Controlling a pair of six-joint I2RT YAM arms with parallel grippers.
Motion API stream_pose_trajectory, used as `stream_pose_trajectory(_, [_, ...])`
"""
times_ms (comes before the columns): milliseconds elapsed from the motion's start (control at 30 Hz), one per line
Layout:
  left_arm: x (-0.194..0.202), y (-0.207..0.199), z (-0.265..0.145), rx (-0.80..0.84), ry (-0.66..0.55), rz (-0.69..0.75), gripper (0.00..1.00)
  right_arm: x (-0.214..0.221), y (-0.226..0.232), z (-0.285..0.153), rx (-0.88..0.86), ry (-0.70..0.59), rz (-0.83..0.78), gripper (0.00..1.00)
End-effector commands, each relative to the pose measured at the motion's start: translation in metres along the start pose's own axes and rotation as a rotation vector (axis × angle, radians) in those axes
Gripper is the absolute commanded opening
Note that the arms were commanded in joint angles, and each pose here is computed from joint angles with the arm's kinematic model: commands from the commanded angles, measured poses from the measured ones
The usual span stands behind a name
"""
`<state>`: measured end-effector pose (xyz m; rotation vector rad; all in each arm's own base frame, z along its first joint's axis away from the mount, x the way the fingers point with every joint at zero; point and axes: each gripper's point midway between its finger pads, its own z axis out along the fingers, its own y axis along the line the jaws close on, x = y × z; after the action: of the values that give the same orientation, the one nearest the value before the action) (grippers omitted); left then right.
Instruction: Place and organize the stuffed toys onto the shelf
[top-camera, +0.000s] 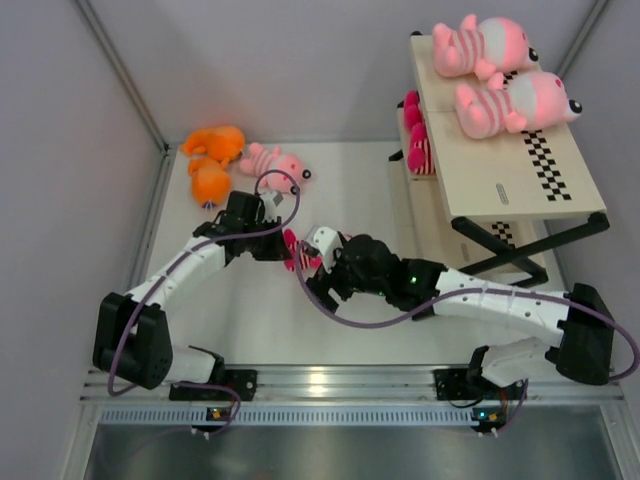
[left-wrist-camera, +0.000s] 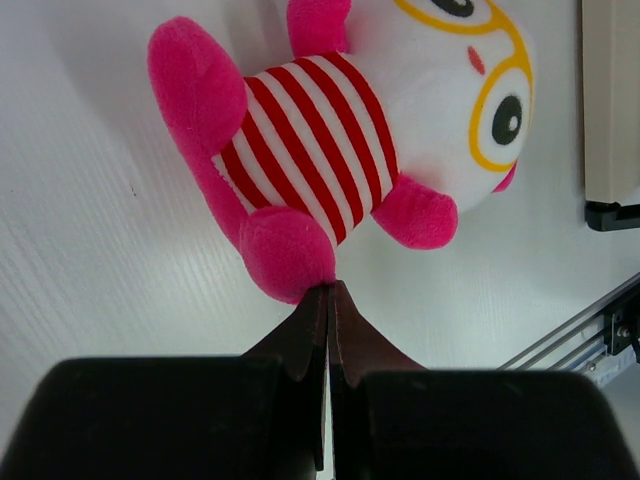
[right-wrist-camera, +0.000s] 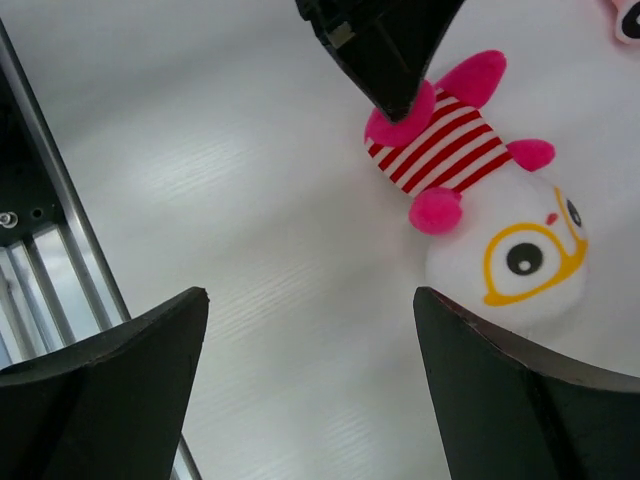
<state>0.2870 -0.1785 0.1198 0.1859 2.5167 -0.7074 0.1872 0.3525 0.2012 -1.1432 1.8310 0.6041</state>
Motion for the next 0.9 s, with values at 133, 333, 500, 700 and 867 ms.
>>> stream_pose_trajectory(133, [0.000, 0.003, -0.002, -0.003, -0.008, 0.038, 0.00, -0.058, -0.001, 0.028, 0.138, -0.286, 0.051, 0.89])
stream_pose_trajectory(333, [-0.019, 0.004, -0.017, -0.057, -0.048, 0.080, 0.41, -0.048, -0.009, 0.056, 0.174, -0.241, -0.044, 0.93])
stream_pose_trajectory(500, [-0.067, 0.013, -0.055, -0.171, -0.195, 0.111, 0.61, -0.046, -0.012, 0.073, 0.169, -0.248, -0.016, 0.93])
stream_pose_trajectory(700, [-0.103, 0.079, -0.109, -0.354, -0.349, 0.000, 0.62, -0.043, -0.025, 0.108, 0.259, -0.208, 0.020, 0.93])
stream_pose_trajectory(867, [-0.106, 0.123, -0.143, -0.441, -0.416, -0.091, 0.63, -0.037, -0.030, 0.131, 0.332, -0.144, 0.023, 0.94])
